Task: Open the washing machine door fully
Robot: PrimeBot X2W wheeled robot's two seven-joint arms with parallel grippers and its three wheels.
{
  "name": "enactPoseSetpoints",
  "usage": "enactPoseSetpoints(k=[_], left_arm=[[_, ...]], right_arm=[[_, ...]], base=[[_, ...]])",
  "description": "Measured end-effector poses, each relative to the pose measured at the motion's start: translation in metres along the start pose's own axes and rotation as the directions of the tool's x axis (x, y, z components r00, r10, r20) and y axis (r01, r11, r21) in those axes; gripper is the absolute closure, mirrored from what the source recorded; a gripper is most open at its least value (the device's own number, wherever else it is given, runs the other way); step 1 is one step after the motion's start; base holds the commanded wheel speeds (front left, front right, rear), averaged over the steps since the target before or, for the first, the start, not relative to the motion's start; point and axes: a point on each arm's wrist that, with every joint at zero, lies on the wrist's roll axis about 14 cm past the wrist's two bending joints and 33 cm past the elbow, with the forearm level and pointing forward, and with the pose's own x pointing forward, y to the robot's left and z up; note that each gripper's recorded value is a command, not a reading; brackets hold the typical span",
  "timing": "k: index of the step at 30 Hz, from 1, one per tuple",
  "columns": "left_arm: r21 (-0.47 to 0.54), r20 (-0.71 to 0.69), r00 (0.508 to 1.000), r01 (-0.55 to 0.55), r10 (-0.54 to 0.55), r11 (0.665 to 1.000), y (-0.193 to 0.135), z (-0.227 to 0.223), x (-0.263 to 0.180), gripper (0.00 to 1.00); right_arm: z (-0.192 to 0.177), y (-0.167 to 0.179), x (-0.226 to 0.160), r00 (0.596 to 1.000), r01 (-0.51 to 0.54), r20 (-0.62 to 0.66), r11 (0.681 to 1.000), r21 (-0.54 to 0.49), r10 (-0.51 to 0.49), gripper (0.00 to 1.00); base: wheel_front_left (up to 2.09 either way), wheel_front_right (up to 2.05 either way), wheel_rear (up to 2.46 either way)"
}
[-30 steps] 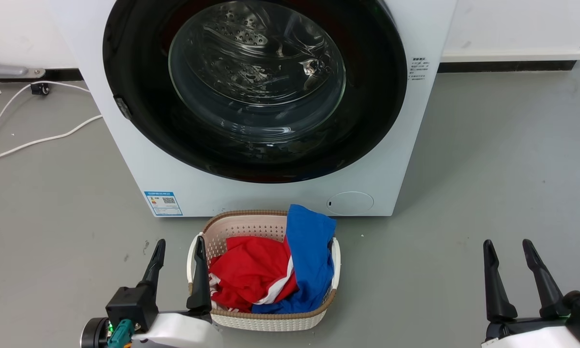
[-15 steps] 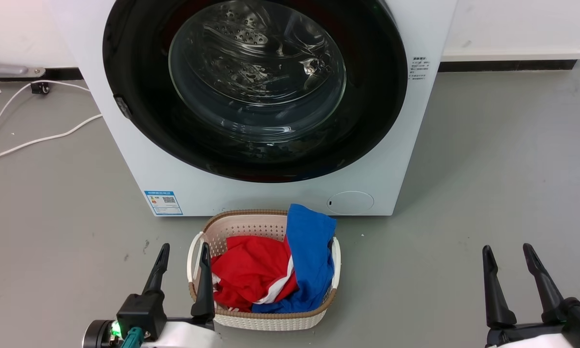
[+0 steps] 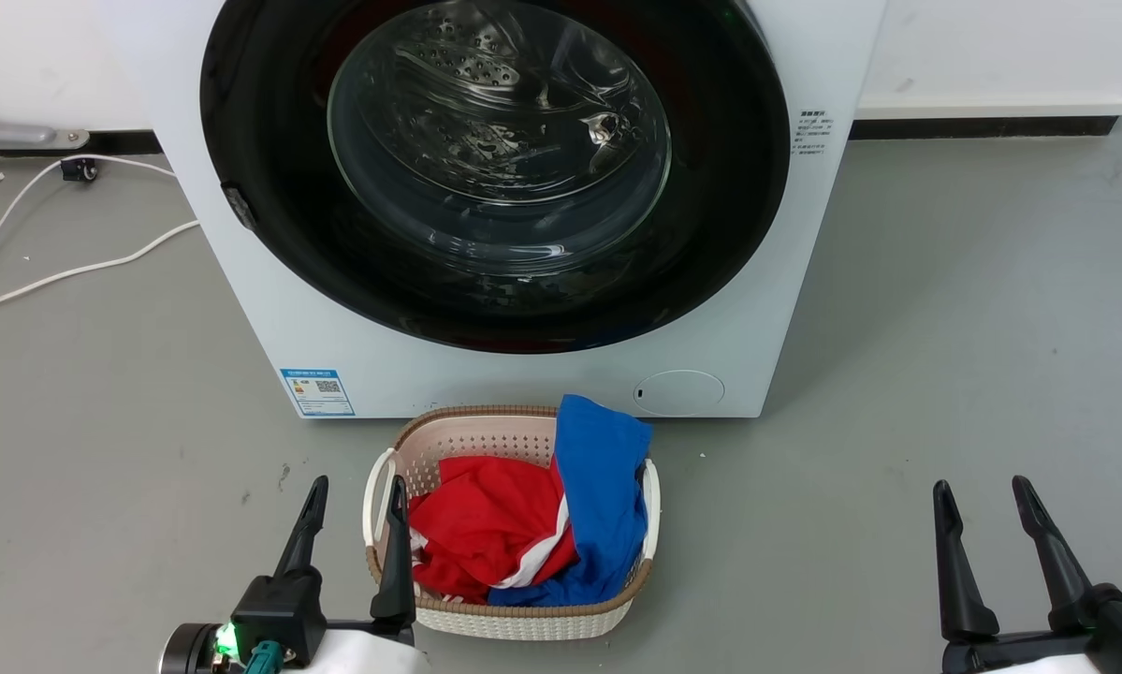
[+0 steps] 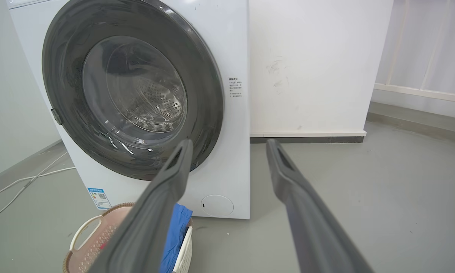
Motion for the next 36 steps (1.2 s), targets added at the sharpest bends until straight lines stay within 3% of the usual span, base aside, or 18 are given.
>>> enactPoseSetpoints(k=[15,18,21,24,27,31,36], left_arm=[[-0.006,-0.008,1.0,-0.005,0.005,1.0,0.001,-0.002,-0.001,0.0],[-0.007,-0.007,1.0,-0.006,0.006,1.0,0.001,-0.002,-0.001,0.0],[-0.009,-0.006,1.0,-0.008,0.008,1.0,0.001,-0.002,-0.001,0.0],[-0.01,-0.007,1.0,-0.01,0.01,1.0,0.002,-0.002,-0.002,0.0],[-0.011,-0.008,1.0,-0.01,0.01,1.0,0.002,-0.002,-0.002,0.0],[-0.011,-0.01,1.0,-0.011,0.011,1.0,0.002,-0.003,-0.003,0.0],[-0.011,-0.012,1.0,-0.01,0.01,1.0,0.001,-0.003,-0.004,0.0]], right_arm=[[-0.001,0.001,0.0,1.0,0.004,-0.002,0.999,0.035,-0.003,0.0],[-0.003,-0.009,-0.002,0.999,0.05,-0.001,0.988,0.148,-0.051,0.0],[-0.002,-0.016,-0.002,0.995,0.09,0.009,0.954,0.286,-0.097,0.0],[-0.001,-0.029,-0.001,0.987,0.138,0.017,0.887,0.44,-0.162,0.0],[-0.005,-0.036,-0.002,0.977,0.172,0.002,0.788,0.592,-0.215,0.0],[-0.009,-0.024,0.001,0.975,0.157,-0.021,0.627,0.763,-0.219,0.0],[-0.008,-0.022,0.002,0.968,0.144,-0.035,0.435,0.889,-0.248,0.0]], base=[[0.0,0.0,0.0],[0.0,0.0,0.0],[0.0,0.0,0.0],[0.0,0.0,0.0],[0.0,0.0,0.0],[0.0,0.0,0.0],[0.0,0.0,0.0]])
